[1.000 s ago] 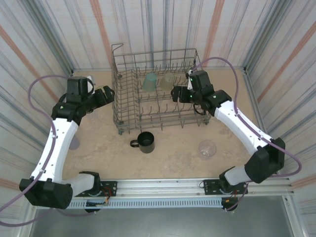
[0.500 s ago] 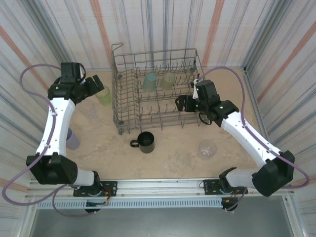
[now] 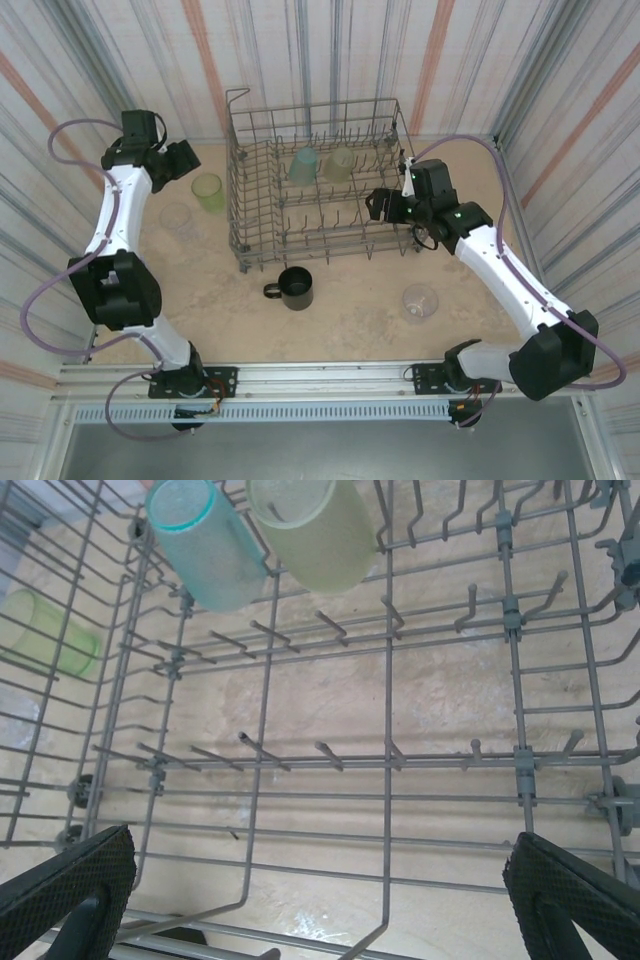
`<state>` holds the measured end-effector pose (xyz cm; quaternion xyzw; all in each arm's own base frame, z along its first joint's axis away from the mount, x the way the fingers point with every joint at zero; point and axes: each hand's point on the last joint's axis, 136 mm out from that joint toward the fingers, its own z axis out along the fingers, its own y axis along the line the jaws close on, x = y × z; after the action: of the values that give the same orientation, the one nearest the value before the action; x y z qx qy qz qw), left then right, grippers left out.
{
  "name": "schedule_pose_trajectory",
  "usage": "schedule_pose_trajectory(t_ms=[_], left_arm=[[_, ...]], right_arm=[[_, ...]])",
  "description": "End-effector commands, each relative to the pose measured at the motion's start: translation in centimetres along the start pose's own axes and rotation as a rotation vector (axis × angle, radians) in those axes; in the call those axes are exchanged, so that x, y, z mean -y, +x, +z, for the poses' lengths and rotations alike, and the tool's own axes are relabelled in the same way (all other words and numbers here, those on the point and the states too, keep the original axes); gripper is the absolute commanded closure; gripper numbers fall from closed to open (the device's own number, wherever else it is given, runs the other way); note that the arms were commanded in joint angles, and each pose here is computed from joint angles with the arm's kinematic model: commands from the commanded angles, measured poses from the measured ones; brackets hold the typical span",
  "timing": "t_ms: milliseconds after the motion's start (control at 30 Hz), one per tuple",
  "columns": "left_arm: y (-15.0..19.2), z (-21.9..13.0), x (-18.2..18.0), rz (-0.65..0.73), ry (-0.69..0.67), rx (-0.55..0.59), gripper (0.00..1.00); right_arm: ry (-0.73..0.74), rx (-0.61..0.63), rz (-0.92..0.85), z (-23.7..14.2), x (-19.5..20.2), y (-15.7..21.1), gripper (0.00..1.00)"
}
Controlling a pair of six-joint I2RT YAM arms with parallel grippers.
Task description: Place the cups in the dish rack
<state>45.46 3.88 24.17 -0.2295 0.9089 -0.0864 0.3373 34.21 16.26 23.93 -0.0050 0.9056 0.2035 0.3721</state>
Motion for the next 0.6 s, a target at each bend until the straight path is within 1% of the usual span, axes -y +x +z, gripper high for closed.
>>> schedule_pose_trajectory(t_ms=[0,67,167,333,400,567], left_arm=[[-2.0,-1.1,0.6,0.005,0.018,0.079,0.13],[-1.2,-0.9,0.8,-0.023,0.039,0.066,0.13],[0.0,-0.3,0.4,-0.027,0.037,0.079,0.14],[2.0,0.3,-0.3,-0.063,0.055,0.096,0.13],[2.8,0.6,-0.9,-0.076,0.039,0.101,0.12],[3.3,1.9,-2.3,-0.110,-0.018,0.120,0.09]], right_arm=[[0.004,-0.027,-0.011,0.4,0.6,0.7,0.01],[0.002,-0.020,-0.009,0.4,0.7,0.5,0.01],[-0.006,-0.015,-0.005,0.7,0.7,0.3,0.01],[-0.026,-0.044,0.007,1.3,0.4,0.8,0.01],[-0.033,-0.052,0.013,1.3,0.3,1.0,0.01],[-0.038,-0.036,0.016,0.6,0.2,1.1,0.01]])
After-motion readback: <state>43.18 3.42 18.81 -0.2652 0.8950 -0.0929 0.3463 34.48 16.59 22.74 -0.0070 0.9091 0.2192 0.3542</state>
